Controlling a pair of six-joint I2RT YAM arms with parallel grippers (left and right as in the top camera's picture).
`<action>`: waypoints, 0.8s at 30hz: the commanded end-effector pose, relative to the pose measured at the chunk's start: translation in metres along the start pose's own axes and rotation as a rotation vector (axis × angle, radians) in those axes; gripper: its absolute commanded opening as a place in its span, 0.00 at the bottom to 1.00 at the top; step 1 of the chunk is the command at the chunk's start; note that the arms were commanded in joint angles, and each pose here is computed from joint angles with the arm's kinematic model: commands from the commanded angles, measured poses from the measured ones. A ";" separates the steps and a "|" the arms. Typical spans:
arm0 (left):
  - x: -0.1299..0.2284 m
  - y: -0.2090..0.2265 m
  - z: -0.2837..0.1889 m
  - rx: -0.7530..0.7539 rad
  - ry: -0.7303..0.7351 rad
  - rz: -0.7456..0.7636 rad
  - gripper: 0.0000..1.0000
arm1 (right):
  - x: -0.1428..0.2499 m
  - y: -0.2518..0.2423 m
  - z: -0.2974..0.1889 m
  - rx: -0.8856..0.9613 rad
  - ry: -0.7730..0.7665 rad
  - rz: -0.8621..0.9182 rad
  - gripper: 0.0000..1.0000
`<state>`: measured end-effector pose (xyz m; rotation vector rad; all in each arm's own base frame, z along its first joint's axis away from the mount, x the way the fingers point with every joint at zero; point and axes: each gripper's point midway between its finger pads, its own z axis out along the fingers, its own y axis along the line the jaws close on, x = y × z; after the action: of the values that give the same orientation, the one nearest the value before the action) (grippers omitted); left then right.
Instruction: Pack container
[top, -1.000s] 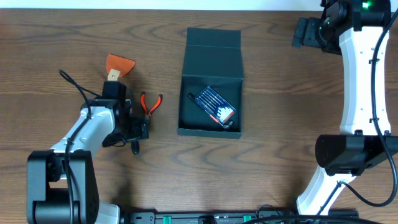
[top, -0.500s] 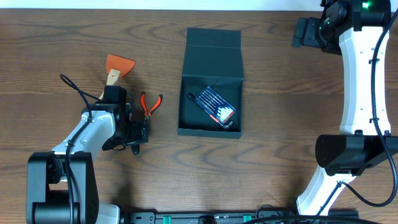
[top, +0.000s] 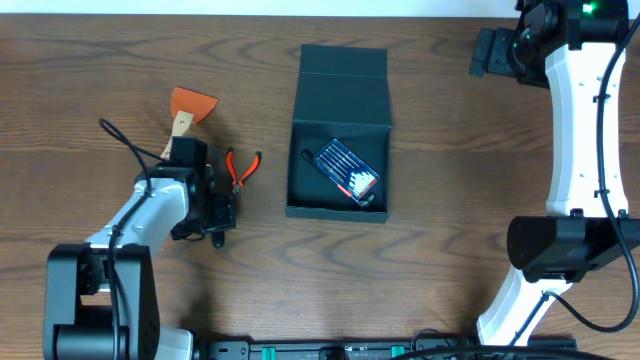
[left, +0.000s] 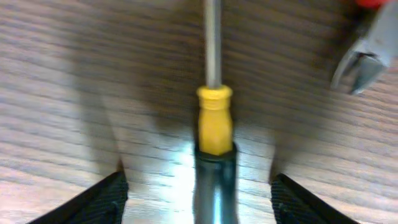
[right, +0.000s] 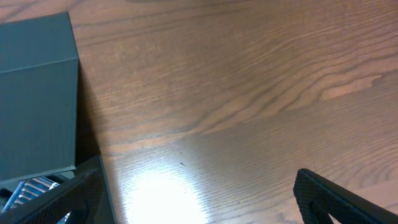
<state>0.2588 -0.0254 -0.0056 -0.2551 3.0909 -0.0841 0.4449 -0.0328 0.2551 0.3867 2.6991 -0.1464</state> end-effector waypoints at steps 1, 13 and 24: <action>0.019 -0.016 0.011 0.059 0.066 0.020 0.69 | -0.004 -0.002 -0.004 -0.003 -0.018 0.026 0.99; 0.021 -0.022 0.011 0.054 0.067 0.046 0.60 | -0.004 -0.002 -0.004 -0.003 -0.018 0.026 0.99; 0.021 -0.020 0.011 0.047 0.066 0.040 0.54 | -0.004 -0.001 -0.005 -0.003 -0.018 0.025 0.99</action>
<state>0.2578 -0.0398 -0.0055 -0.1787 3.0948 -0.0908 0.4449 -0.0328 0.2551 0.3867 2.6991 -0.1464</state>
